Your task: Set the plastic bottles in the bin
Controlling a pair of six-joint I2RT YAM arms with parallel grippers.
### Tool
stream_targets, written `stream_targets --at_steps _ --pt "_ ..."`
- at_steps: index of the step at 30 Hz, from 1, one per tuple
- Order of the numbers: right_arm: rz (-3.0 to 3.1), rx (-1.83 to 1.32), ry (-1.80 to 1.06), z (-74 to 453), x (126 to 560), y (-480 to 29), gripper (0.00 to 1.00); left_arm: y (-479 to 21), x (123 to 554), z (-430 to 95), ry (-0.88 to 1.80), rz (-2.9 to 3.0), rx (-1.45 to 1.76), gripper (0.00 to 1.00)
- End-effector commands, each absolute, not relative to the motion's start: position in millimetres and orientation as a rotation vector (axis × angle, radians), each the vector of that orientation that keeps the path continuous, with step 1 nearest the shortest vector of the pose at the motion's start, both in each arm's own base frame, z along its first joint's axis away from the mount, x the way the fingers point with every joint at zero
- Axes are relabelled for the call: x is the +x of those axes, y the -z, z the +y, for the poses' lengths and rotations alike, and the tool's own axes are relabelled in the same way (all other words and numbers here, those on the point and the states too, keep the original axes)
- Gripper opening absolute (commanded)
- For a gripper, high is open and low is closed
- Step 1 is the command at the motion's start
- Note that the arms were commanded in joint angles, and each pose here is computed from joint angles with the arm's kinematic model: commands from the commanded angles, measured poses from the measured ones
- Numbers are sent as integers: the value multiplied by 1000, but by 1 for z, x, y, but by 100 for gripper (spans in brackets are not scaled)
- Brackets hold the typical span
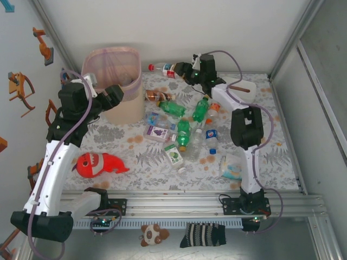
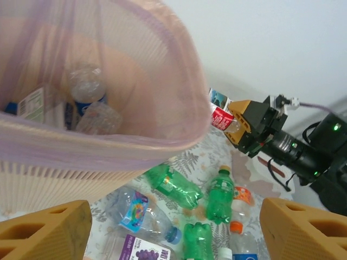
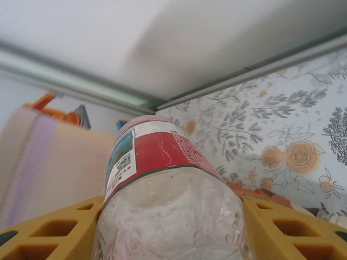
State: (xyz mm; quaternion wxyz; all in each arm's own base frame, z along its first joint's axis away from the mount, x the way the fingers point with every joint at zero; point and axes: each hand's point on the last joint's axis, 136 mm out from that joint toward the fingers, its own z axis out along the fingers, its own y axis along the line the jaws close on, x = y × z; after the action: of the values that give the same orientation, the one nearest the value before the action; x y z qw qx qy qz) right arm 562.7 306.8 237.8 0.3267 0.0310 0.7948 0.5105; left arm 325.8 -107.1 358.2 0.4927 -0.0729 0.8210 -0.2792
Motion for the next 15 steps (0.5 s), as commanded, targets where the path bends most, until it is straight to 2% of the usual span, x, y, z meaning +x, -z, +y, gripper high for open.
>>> stream_targets --at_steps 1,15 --pt "2045 -217 -1258 297 523 -282 54 -400 310 -129 732 1855 93 81" --pt "1827 -1084 -905 262 358 -329 48 -422 260 -203 883 1676 854 79"
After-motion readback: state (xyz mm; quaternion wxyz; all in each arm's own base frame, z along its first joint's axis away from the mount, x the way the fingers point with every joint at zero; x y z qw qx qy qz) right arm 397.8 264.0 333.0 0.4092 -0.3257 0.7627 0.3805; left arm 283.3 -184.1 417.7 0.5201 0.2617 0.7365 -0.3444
